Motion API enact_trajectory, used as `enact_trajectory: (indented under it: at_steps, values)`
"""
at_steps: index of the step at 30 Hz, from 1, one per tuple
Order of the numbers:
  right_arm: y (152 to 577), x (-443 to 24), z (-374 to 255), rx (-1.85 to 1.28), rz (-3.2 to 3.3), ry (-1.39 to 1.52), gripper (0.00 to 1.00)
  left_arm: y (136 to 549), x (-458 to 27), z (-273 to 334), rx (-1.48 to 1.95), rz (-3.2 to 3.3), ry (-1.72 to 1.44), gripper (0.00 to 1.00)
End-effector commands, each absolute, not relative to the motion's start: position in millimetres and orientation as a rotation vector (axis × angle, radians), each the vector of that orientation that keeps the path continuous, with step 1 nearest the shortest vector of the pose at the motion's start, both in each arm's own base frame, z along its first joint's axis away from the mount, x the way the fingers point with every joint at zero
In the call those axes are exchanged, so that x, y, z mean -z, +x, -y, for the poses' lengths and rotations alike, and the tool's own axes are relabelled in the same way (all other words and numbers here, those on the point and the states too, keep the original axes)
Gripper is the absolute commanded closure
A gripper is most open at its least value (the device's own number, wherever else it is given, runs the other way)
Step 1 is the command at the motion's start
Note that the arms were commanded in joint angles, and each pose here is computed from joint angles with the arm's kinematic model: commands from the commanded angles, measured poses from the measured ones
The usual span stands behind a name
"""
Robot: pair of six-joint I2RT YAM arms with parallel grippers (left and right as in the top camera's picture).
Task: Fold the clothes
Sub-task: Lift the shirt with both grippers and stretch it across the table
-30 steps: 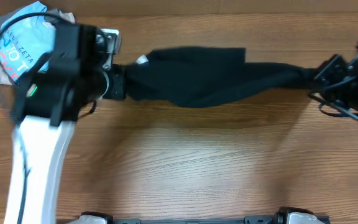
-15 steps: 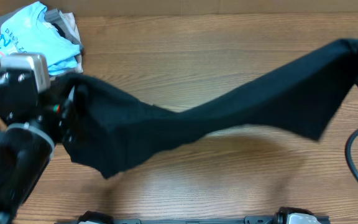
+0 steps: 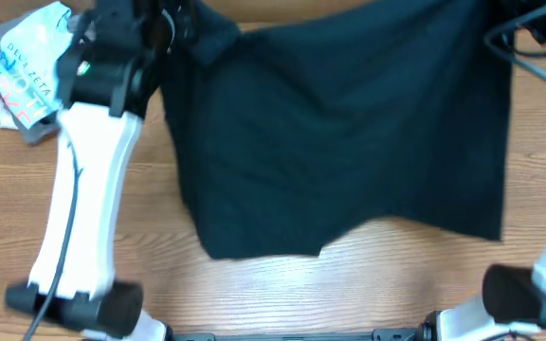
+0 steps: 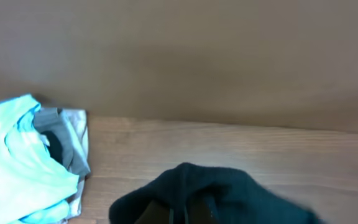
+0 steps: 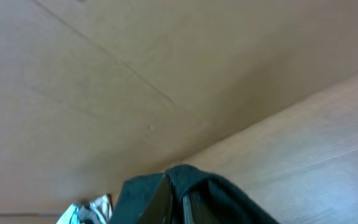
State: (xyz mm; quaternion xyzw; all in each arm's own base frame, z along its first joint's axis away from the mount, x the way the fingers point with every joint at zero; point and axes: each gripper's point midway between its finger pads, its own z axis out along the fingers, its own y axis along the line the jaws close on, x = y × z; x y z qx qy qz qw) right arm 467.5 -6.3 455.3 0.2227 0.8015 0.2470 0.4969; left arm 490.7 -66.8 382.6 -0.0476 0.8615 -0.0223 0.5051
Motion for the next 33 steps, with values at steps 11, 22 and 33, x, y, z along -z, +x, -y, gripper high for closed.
enact_trajectory:
  at_steps: [11, 22, 33]
  values:
    - [422.0, -567.9, 39.5, -0.623, -1.658, 0.443, 0.96, 421.9, -583.9, 10.0, -0.158, -1.62, -0.168, 0.96]
    - [427.4, -457.0, 25.1, -0.623, -2.049, 0.577, 0.96, 446.1, -438.2, 25.2, -0.126, -2.127, -0.198, 0.96]
    - [424.2, -292.7, 6.9, -0.521, -2.513, 0.782, 0.96, 456.1, -251.5, 47.1, -0.15, -2.748, -0.25, 0.96]
